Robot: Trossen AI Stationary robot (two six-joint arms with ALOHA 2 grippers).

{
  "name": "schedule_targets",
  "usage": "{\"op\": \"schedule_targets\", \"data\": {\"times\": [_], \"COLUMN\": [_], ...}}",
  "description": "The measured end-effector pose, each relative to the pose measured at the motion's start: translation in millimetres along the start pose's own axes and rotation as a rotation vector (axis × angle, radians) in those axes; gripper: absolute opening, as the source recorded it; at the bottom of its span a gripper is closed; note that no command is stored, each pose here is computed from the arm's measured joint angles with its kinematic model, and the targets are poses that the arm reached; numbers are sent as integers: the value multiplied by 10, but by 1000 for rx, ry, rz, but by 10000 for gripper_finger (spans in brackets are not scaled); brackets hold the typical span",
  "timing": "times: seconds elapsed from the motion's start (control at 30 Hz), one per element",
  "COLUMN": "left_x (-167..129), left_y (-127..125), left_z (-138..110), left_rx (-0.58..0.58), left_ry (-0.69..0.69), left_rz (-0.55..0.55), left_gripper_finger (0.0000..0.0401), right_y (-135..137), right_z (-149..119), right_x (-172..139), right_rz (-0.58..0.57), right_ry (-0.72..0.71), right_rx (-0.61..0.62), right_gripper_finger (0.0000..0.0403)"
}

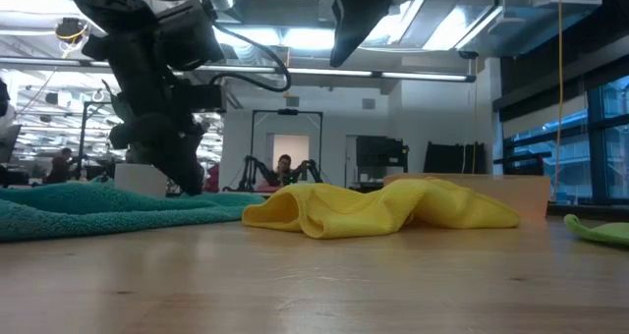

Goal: Roll microfiber towels into tight, uniform cylinder then place into a basket
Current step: Roll the blue microfiber towel

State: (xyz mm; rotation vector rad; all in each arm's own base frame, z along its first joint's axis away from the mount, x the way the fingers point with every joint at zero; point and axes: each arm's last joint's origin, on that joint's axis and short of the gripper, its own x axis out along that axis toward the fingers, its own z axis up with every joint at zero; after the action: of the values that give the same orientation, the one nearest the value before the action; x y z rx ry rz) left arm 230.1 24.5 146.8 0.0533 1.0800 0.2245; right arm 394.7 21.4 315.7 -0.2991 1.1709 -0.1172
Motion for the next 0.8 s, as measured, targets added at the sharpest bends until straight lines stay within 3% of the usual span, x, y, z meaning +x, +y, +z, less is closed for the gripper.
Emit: {"op": "schedule_targets", "data": {"times": [0.13,0.2,0.43,0.8], "left_x": [0,0,-21,5], "left_y": [2,32,312,513], "left_z": [4,9,104,16], "left_rx": [-16,-83,-200,-465], "left_ry": [-4,-4,-25,44], "left_rz": [4,37,110,-114], "left_gripper_finger": [58,67,69,68], "right_y": [0,0,-3,-3], "right_z": [4,4,27,33], "right_x": [0,0,1,1], "right_rz": [0,0,-3,-3], "right_ry": [-4,-4,-27,-32], "right_rx": [1,2,8,9], "right_gripper_finger": [157,157,157,157]}}
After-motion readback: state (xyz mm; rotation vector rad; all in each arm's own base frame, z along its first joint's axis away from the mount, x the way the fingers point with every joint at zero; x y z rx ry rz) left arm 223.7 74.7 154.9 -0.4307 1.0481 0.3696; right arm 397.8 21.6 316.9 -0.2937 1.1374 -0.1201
